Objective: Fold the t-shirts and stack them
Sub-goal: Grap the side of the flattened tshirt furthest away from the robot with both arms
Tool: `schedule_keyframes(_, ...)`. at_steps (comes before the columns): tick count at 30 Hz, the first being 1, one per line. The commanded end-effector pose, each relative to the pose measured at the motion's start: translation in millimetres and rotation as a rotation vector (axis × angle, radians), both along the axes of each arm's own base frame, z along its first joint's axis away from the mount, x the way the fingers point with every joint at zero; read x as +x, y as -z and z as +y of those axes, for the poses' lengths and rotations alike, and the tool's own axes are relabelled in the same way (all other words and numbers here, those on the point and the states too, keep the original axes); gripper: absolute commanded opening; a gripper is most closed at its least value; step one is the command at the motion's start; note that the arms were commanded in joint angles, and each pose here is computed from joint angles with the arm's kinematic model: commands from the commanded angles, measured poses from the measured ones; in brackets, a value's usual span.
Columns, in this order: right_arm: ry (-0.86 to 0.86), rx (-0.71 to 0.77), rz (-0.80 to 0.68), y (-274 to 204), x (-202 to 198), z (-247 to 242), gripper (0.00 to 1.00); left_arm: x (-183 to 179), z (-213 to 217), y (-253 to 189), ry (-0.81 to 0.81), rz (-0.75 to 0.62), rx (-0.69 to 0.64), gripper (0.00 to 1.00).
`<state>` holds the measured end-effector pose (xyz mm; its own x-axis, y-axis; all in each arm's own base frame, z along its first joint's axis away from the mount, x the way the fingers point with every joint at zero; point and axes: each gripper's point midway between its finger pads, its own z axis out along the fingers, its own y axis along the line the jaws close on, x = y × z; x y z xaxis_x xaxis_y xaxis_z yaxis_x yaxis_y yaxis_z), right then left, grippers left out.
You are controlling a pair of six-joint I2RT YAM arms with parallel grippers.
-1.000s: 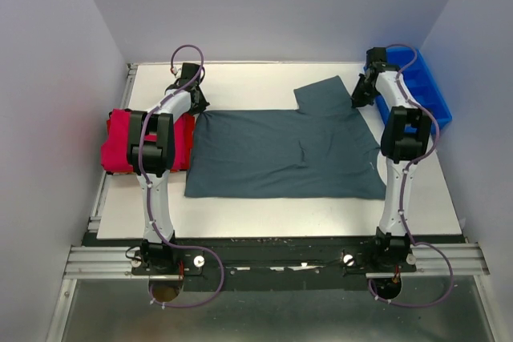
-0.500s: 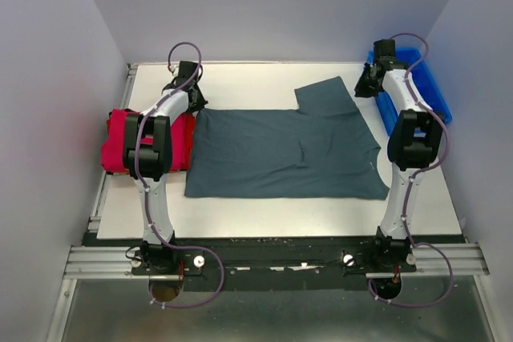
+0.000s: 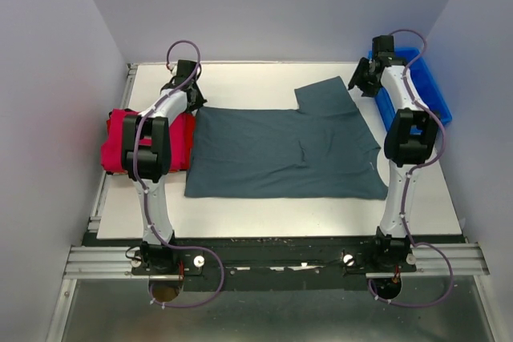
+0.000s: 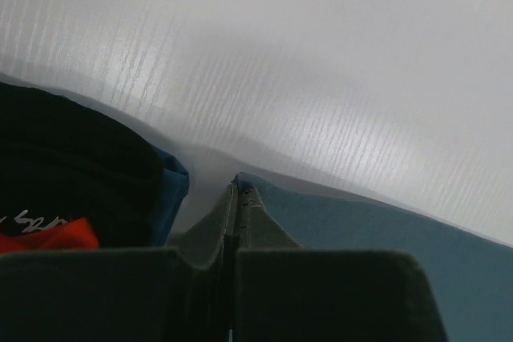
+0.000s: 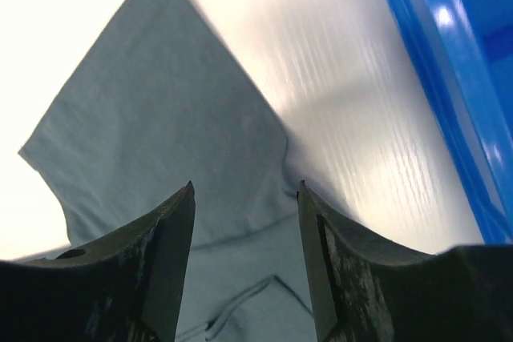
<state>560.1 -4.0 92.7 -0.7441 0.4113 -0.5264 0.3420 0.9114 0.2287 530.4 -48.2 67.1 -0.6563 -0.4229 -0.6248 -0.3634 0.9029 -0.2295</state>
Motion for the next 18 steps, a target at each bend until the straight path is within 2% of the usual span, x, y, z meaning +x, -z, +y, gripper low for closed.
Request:
schedule_keyframes(1, 0.032, -0.043, 0.13, 35.9, -6.9, -13.0, 0.62, 3.3, 9.3, 12.7, -0.018, 0.044, 0.034, 0.03)
schedule_keyframes(10, 0.012, -0.018, 0.232, 70.8, -15.0, -8.9, 0.59, 5.5, 6.7, 18.2, -0.006, 0.053, 0.017, 0.01)
schedule_keyframes(11, 0.007, -0.012, 0.233, 71.8, -14.7, -7.6, 0.55, 4.9, 5.9, 19.6, -0.003, 0.056, 0.014, 0.01)
schedule_keyframes(14, 0.006, -0.012, 0.236, 73.9, -15.2, -6.7, 0.31, 4.6, 6.5, 21.6, -0.002, 0.06, 0.009, 0.01)
schedule_keyframes(15, 0.006, -0.013, 0.216, 68.9, -13.6, -7.7, 0.27, 4.9, 5.9, 21.0, -0.002, 0.057, 0.006, 0.01)
schedule_keyframes(18, 0.008, -0.014, 0.179, 63.1, -9.4, -6.9, 0.25, 6.8, 6.0, 19.7, 0.001, 0.051, 0.0, 0.01)
